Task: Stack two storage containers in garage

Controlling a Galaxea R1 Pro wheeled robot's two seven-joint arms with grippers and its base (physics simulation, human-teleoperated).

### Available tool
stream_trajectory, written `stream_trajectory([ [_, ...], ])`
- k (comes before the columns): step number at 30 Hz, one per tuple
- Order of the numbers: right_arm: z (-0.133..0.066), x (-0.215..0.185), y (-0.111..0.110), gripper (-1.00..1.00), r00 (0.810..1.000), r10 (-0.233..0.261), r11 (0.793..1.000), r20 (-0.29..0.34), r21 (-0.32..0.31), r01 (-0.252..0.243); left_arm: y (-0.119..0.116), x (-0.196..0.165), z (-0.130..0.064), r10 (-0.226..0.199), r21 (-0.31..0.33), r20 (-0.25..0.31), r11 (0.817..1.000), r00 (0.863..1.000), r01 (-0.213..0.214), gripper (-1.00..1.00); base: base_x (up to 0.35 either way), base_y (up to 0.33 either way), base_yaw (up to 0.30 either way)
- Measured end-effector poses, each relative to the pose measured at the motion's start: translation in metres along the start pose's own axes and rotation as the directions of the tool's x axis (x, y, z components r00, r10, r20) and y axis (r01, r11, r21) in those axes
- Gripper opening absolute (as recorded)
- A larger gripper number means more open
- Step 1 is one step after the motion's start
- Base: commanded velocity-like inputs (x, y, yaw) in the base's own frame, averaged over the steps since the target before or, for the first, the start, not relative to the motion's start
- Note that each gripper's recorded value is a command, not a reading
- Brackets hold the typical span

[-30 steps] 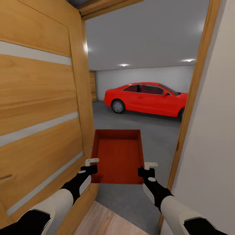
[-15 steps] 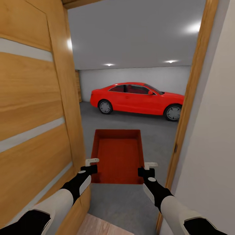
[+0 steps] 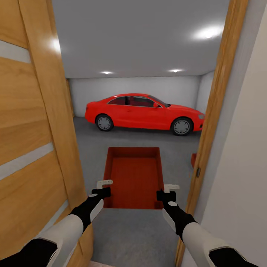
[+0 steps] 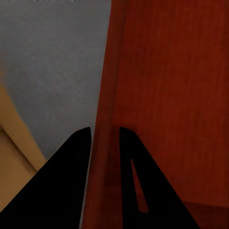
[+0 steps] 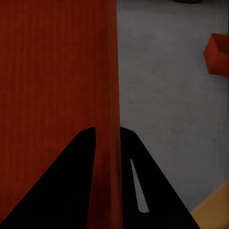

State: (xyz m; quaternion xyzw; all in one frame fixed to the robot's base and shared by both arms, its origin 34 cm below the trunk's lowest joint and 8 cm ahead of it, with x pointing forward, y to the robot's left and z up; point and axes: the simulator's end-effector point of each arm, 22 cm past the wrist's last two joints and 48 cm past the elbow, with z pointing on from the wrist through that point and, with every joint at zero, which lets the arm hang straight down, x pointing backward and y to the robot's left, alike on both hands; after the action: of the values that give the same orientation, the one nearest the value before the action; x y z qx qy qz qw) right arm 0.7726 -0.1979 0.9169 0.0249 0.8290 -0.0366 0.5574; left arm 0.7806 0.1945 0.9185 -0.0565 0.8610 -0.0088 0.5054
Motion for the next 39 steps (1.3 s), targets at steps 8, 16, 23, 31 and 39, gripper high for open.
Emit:
stream_trajectory([
  [8,0.0000,0.0000,0.0000,-1.00,1.000,0.000,1.000,0.000,0.000,0.000,0.0000,0.0000,0.0000,0.000,0.000,0.000,1.000,1.000,0.000,-1.00,0.245,0.228,-0.286],
  [16,0.0000,0.0000,0.0000,-1.00,1.000,0.000,1.000,0.000,0.000,0.000,0.0000,0.0000,0.0000,0.001,0.000,0.000,1.000,1.000,-0.001,-1.00,0.245,0.228,-0.286],
  [23,0.0001,0.0001,0.0004,-1.00,1.000,0.000,1.000,0.000,0.000,0.000,0.0004,0.0000,0.0002,0.001,0.000,0.000,1.000,1.000,-0.001,-1.00,0.208,0.183,-0.158],
  [31,0.0006,0.0012,-0.0005,-1.00,1.000,0.001,1.000,-0.005,-0.001,-0.001,-0.0005,0.0008,0.0003,0.004,-0.001,-0.005,1.000,1.000,-0.004,-1.00,0.019,0.014,-0.004],
  [39,-0.0001,0.0000,-0.0001,-1.00,1.000,0.001,1.000,0.000,0.000,-0.001,-0.0001,-0.0002,-0.0002,0.001,0.000,0.000,1.000,1.000,-0.001,-1.00,0.237,0.000,0.000],
])
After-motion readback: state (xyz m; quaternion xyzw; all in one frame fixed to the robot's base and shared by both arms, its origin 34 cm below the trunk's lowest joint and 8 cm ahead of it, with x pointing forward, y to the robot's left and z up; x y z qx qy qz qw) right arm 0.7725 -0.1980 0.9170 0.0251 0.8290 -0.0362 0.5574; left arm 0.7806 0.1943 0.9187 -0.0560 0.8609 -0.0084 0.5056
